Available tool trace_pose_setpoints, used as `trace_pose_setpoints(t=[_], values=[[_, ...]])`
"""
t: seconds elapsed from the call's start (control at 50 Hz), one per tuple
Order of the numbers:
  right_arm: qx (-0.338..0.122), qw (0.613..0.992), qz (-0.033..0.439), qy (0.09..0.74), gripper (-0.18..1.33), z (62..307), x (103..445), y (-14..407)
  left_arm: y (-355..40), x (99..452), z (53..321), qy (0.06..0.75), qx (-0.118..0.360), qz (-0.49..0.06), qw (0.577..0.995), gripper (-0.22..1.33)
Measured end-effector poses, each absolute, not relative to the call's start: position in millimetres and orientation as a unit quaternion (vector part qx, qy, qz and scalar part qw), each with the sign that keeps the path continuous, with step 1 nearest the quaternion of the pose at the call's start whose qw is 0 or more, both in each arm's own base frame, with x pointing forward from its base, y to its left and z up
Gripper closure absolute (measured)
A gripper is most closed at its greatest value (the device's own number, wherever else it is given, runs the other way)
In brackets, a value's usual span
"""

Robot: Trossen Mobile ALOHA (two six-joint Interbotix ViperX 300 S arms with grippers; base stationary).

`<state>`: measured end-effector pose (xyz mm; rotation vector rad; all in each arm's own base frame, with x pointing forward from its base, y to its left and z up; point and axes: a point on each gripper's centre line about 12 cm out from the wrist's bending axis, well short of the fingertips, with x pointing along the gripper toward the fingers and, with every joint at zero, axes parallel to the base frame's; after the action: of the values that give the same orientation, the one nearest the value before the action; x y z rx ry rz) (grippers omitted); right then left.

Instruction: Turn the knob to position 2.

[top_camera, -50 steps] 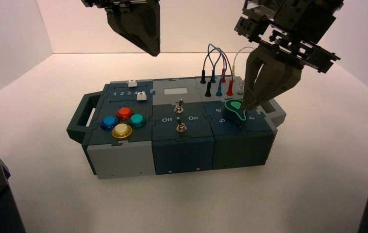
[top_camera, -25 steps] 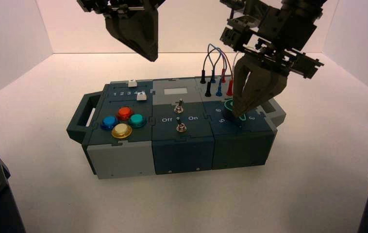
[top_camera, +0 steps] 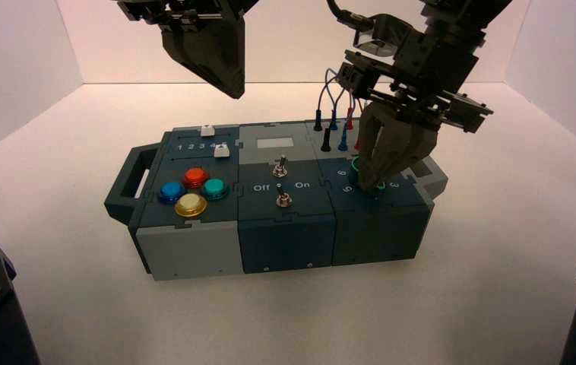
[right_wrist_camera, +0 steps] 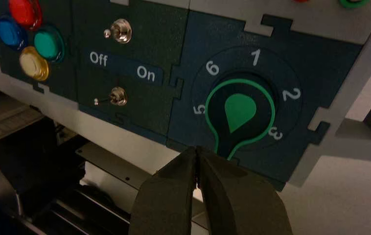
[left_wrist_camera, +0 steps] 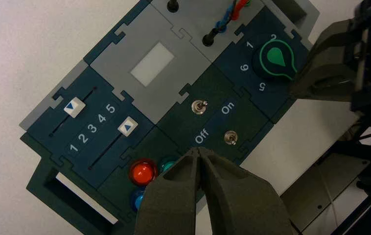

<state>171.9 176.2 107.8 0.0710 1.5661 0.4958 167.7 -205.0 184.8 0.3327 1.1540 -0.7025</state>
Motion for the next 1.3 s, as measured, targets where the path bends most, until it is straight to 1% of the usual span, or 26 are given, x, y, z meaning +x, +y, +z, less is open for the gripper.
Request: trace_pose_setpoints(t=[0.32, 0.78, 1.3], values=[[0.029, 0.688, 0.218, 0.692, 1.29, 104.2, 176.6, 177.5, -204.8, 167.5, 186.1, 0.530, 0.152, -0.324, 0.769, 1.27], [0.019, 0.685, 0.216, 0.695, 1.30, 97.6, 177.6, 180.1, -204.2, 167.5, 188.1, 0.526, 0.153, -0.325, 0.771, 1.27], [0.012, 0.685, 0.219, 0.695, 1.30, 98.1, 177.1, 179.5, -204.0, 167.7, 188.0, 0.525, 0.156, -0.326, 0.771, 1.27]])
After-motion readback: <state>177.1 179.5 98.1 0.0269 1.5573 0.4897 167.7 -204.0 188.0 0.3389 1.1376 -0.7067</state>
